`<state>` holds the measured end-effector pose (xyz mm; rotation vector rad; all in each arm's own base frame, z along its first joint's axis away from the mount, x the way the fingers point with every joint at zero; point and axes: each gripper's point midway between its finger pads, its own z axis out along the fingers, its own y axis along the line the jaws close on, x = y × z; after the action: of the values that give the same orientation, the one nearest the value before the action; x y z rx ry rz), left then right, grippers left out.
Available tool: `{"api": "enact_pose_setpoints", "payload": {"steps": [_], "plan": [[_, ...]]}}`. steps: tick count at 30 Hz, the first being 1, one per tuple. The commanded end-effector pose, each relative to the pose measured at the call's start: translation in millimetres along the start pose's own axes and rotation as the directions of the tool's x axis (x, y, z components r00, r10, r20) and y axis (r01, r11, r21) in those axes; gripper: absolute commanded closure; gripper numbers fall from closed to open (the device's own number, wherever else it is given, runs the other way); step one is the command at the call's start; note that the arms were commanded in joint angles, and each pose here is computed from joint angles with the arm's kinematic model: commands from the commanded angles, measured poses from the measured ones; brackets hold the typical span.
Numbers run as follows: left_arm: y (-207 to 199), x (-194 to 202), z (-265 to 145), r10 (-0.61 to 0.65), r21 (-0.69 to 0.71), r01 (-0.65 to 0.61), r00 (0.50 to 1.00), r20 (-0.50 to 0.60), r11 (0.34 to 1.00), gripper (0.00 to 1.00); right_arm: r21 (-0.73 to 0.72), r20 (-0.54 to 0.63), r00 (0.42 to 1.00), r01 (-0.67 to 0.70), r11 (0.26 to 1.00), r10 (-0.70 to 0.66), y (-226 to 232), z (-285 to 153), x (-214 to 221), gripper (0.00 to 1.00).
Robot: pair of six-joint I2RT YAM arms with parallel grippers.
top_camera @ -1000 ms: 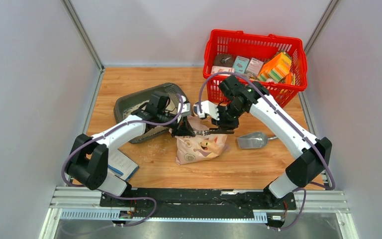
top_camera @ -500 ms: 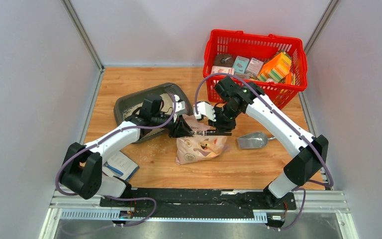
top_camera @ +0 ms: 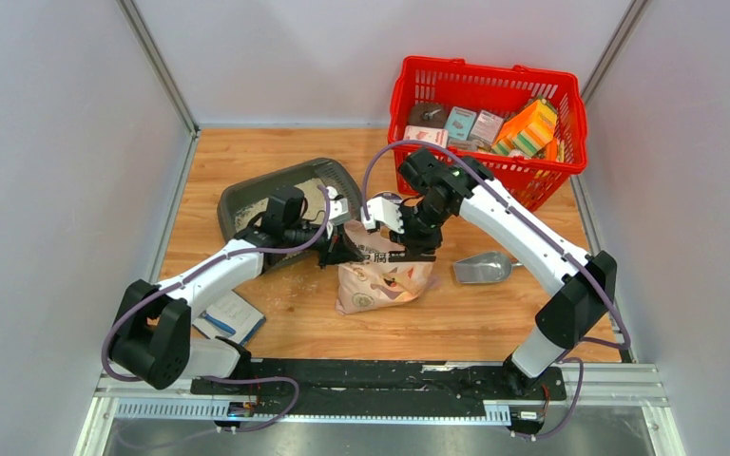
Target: Fill the litter box with clean litter
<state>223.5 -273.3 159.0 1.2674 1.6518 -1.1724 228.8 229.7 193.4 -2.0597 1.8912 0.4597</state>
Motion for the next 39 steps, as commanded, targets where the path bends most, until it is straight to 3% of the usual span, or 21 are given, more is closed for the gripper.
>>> {"api": "enact_pose_setpoints", "payload": {"steps": [1,34,39], "plan": [[-1.8,-25.8,-1.1,0.008,-0.007,-0.008,0.996,0.092,1.000,1.00,-0.240,-0.156,0.983,-0.129,0.962,0.093,64.8,-15.5,28.8,1.00],[-2.1,-32.7,-0.7,-0.006,-0.007,0.007,0.992,0.125,1.000,1.00,-0.295,-0.149,0.982,-0.154,0.943,0.114,60.6,0.3,16.3,1.00],[-0.4,-34.8,-0.3,-0.001,-0.011,0.002,0.992,0.128,1.000,1.00,-0.280,-0.173,0.974,-0.191,0.941,0.146,59.8,0.0,21.3,0.93]]}}
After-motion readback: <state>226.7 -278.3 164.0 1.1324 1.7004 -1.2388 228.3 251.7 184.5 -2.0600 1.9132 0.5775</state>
